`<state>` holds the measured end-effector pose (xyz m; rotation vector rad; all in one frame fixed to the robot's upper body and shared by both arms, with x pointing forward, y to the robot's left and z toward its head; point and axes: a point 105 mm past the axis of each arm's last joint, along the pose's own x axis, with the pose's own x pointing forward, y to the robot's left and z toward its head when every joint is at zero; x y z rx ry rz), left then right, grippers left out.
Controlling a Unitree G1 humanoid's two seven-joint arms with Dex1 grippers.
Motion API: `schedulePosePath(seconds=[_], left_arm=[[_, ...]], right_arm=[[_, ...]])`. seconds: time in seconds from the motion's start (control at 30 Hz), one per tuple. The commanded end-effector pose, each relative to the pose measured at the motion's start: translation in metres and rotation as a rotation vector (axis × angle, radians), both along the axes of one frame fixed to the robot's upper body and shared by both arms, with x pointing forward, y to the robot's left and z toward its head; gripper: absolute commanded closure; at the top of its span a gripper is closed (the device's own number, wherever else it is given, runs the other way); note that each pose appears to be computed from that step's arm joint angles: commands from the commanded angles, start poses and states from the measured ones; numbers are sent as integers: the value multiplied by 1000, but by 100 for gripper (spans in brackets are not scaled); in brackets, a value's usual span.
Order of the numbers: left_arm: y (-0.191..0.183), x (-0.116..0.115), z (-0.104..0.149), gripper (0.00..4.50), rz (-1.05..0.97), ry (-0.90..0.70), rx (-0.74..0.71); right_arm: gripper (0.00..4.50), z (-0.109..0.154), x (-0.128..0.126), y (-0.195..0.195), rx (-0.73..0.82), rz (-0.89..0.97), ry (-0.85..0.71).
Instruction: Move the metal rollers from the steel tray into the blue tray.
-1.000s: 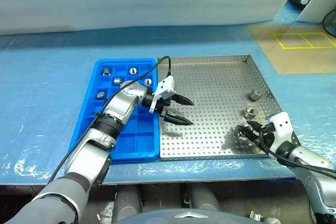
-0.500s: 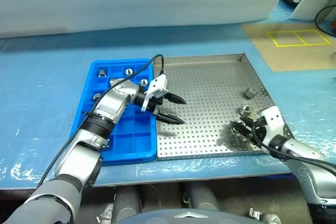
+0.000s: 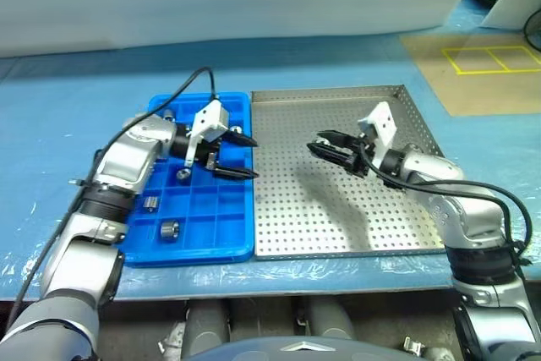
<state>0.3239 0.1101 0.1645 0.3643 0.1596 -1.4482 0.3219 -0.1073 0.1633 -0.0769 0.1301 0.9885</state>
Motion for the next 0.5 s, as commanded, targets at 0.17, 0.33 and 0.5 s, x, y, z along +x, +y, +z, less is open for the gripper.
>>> schedulePosePath(seconds=[0.17, 0.33, 0.5], left_arm=[[47, -15, 23, 54, 214, -67, -16], [72, -45, 20, 54, 340, -47, 5], [85, -66, 21, 54, 448, -37, 0]], right_arm=[[289, 6, -3, 51, 28, 320, 7], [289, -1, -1, 80, 5, 478, 16], [289, -6, -2, 99, 3, 586, 26]])
